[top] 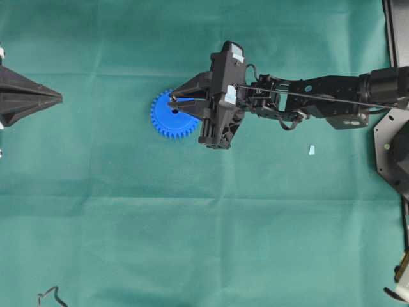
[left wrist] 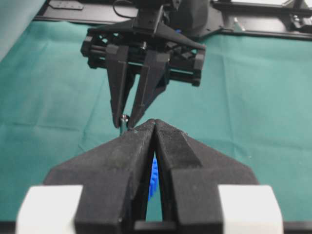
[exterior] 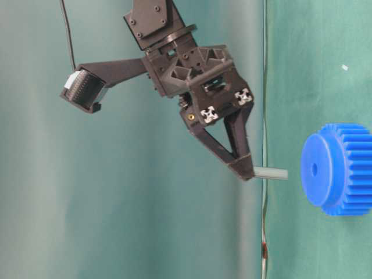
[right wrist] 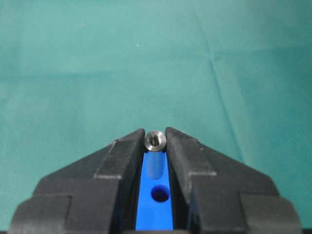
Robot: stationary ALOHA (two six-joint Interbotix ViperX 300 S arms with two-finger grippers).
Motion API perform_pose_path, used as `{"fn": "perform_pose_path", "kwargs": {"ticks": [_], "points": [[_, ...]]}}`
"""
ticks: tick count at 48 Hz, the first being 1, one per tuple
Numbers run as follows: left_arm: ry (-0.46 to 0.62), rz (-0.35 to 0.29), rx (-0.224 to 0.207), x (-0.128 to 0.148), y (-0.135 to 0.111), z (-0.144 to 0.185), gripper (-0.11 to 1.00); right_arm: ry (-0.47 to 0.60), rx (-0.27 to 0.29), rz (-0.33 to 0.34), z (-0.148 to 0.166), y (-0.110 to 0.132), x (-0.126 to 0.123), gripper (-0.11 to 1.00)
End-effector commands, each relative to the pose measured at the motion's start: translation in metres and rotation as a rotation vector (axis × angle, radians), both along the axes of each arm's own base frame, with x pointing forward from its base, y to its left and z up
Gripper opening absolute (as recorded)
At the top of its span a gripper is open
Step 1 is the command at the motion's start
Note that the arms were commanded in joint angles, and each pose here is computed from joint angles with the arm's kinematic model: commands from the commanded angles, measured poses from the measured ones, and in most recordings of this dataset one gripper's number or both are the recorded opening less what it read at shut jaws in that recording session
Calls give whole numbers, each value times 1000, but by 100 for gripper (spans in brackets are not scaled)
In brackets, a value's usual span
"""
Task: Insert the shaft into the center hole of the gear.
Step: 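Align and lower the shaft into the gear's center hole with the right gripper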
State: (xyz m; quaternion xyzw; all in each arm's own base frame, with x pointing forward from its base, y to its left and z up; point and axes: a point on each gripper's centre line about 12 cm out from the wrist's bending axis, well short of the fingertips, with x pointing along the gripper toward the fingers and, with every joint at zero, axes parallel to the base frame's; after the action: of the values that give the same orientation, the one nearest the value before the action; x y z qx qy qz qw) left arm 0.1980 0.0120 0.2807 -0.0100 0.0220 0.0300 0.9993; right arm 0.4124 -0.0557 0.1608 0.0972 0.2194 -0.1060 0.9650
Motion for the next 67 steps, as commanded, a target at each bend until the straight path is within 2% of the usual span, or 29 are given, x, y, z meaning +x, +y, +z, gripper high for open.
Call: {"fn": "perform_pose_path", "kwargs": {"ticks": [1,15,25,40,67], "points": [[-20,6,4,2,1,8,0,-13,3,-3,2,0,4,18],[-18,6,3,2,1,8,0,18,10,-10,-17,-1,6,18],[-20,6,3,2,1,8,0,12,8,-13,-17,-2,6,18],[-14,6,1,2,1,8,0,-54,-13,-31,-4,-9,7,18],[-12,13,2,2,3,8,0,-58,-13,-20,-12,-2,8,18]]}}
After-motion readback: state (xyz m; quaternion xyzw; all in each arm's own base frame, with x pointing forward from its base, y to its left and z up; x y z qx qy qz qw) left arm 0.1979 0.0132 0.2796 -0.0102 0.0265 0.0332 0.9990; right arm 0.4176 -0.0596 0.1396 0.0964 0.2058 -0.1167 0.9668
